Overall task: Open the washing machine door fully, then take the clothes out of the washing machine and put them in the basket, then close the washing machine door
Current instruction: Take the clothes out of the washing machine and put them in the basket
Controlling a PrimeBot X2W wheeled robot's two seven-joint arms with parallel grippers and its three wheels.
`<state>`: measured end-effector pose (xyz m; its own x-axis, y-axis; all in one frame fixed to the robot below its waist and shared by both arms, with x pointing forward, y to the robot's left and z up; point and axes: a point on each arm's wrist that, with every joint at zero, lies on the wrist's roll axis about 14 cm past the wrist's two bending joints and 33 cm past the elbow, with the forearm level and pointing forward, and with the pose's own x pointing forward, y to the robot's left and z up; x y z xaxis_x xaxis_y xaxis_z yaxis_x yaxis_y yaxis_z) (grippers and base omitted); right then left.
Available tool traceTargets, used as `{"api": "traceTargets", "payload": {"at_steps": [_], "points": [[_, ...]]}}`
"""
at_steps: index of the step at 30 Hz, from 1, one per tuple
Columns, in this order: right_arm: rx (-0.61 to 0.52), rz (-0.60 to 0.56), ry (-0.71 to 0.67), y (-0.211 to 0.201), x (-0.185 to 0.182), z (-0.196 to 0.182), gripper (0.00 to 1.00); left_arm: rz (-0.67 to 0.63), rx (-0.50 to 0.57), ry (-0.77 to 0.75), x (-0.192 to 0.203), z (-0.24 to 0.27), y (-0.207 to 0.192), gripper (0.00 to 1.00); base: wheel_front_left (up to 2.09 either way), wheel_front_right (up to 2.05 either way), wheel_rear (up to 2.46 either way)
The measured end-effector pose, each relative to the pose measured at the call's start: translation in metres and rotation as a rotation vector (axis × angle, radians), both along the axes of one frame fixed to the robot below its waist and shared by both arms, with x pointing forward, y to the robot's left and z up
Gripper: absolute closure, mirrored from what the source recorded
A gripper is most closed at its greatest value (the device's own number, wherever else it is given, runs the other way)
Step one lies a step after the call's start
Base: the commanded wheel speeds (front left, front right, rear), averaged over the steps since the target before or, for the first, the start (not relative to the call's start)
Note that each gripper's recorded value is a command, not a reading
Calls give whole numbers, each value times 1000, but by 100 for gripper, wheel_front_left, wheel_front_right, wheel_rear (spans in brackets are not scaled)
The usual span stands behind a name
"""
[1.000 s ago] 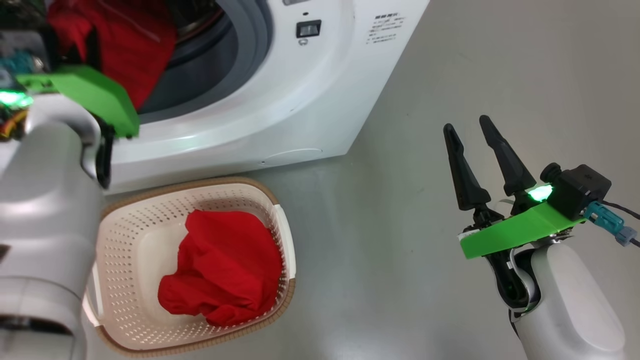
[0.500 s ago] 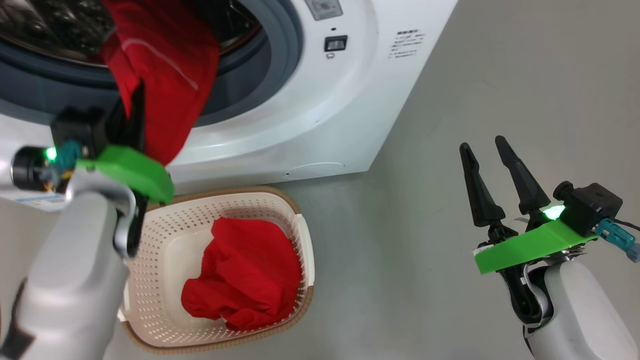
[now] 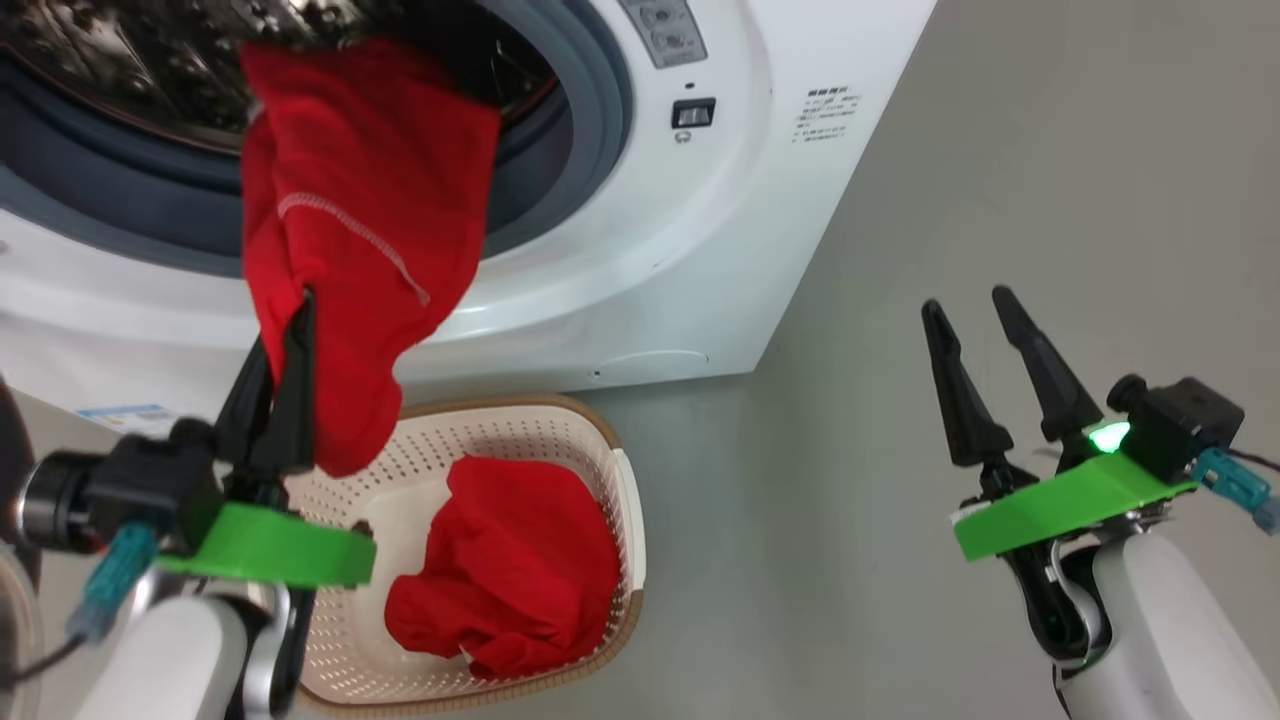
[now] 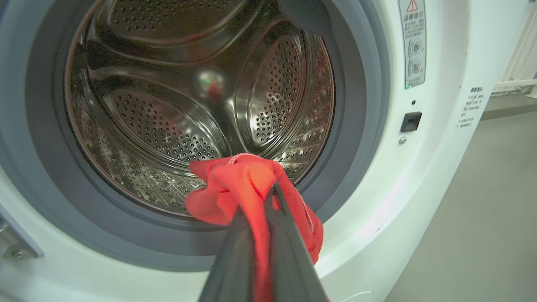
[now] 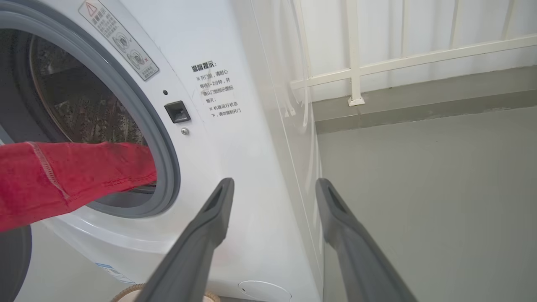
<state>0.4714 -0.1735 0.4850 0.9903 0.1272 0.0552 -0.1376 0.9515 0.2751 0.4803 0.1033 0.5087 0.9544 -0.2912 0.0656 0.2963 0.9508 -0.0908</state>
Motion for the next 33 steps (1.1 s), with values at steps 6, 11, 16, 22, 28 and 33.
{"api": "traceTargets", "payload": {"at_steps": [6, 11, 16, 22, 28, 33], "points": [[-5, 18, -14, 4, -9, 9, 0, 17, -16, -116, -25, 53, 8, 100, 0, 0, 0], [-6, 34, -31, 9, -15, 18, 0, 23, -9, -223, -38, 97, 15, 100, 0, 0, 0], [-5, 42, -41, 12, -21, 24, 0, 24, -6, -266, -52, 121, 16, 100, 0, 0, 0], [7, 46, -44, 13, -22, 26, 0, 14, -14, -117, -59, 77, 11, 100, 0, 0, 0], [4, 43, -39, 11, -23, 24, 0, -30, -33, 44, -63, 23, -5, 100, 0, 0, 0], [3, 41, -36, 10, -24, 23, 0, -57, -39, 186, -70, -28, -14, 100, 0, 0, 0]]}}
